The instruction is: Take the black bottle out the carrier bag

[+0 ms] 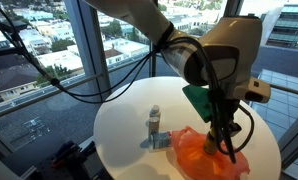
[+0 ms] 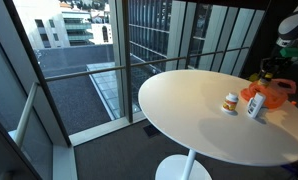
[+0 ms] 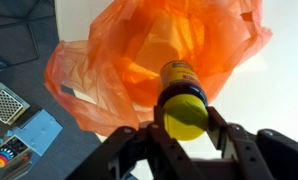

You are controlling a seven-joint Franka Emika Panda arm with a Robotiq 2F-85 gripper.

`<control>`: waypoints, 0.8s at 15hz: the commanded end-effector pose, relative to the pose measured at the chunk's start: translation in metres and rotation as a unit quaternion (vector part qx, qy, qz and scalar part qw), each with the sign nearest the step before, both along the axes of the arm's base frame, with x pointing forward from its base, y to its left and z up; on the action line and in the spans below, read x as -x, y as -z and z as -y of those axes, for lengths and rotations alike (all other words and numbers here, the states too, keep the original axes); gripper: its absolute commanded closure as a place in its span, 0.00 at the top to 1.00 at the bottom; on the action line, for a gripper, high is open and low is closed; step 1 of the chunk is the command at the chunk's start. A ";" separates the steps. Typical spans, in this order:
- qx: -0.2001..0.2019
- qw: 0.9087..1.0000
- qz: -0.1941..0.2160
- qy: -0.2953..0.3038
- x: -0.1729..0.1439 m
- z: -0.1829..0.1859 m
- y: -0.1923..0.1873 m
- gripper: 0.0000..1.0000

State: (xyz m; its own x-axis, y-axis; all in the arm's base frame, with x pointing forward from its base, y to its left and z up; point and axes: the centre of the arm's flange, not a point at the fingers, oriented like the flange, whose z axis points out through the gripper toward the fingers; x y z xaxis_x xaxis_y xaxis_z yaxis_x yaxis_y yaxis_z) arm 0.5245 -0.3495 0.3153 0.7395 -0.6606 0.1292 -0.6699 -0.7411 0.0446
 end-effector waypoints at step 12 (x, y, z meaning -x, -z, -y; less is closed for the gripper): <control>-0.010 0.991 0.052 -0.123 0.022 -0.141 -0.117 0.20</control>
State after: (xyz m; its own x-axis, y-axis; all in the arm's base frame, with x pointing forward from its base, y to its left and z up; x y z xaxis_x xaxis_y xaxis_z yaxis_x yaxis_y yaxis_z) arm 0.5165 -0.2377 0.4189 0.8320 -0.5178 0.1989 -0.5227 -0.8519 -0.0316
